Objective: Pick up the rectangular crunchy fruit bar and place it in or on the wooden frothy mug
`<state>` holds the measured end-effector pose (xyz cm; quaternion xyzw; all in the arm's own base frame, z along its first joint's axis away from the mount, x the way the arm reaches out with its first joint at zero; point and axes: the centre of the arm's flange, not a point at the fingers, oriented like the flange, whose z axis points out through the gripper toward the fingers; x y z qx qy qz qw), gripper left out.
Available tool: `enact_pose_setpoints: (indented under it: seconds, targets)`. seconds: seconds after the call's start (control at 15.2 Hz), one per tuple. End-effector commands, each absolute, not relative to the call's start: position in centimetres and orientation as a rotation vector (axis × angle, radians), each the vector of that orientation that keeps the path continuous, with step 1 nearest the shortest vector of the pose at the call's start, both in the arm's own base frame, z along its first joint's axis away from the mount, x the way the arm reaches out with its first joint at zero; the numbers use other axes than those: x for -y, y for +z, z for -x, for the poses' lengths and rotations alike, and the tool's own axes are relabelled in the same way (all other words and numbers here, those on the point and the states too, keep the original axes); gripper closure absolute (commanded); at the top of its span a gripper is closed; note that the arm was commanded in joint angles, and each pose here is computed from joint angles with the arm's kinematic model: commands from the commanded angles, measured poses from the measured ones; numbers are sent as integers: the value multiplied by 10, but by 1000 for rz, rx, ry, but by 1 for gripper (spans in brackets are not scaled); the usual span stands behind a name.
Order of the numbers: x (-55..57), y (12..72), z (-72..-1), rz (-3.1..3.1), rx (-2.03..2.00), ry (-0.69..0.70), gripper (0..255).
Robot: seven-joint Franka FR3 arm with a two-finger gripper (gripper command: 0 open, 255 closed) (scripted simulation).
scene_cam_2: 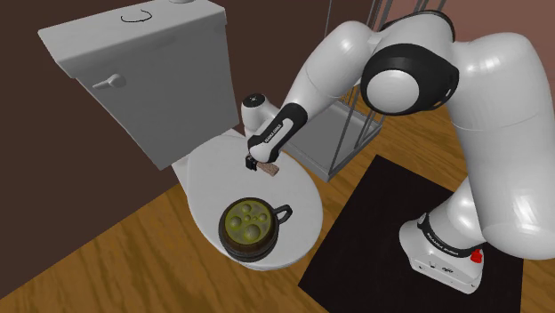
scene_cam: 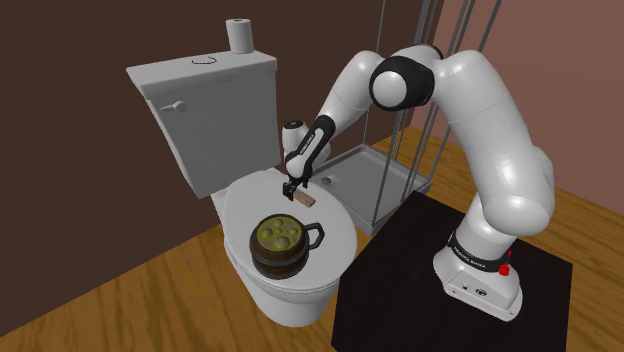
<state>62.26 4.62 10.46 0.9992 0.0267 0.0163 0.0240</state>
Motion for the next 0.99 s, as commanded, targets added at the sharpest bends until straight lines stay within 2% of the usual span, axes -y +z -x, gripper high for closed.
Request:
enact_pose_setpoints:
  seconds: [0.0, 0.26, 0.33, 0.92]
  targets:
    - [-46, 103, -623, -3092, -83, 51, 0]
    - [-46, 103, -623, -3092, -83, 51, 0]
    - [-46, 103, -623, -3092, -83, 51, 255]
    - [-46, 103, -623, -3092, -83, 51, 255]
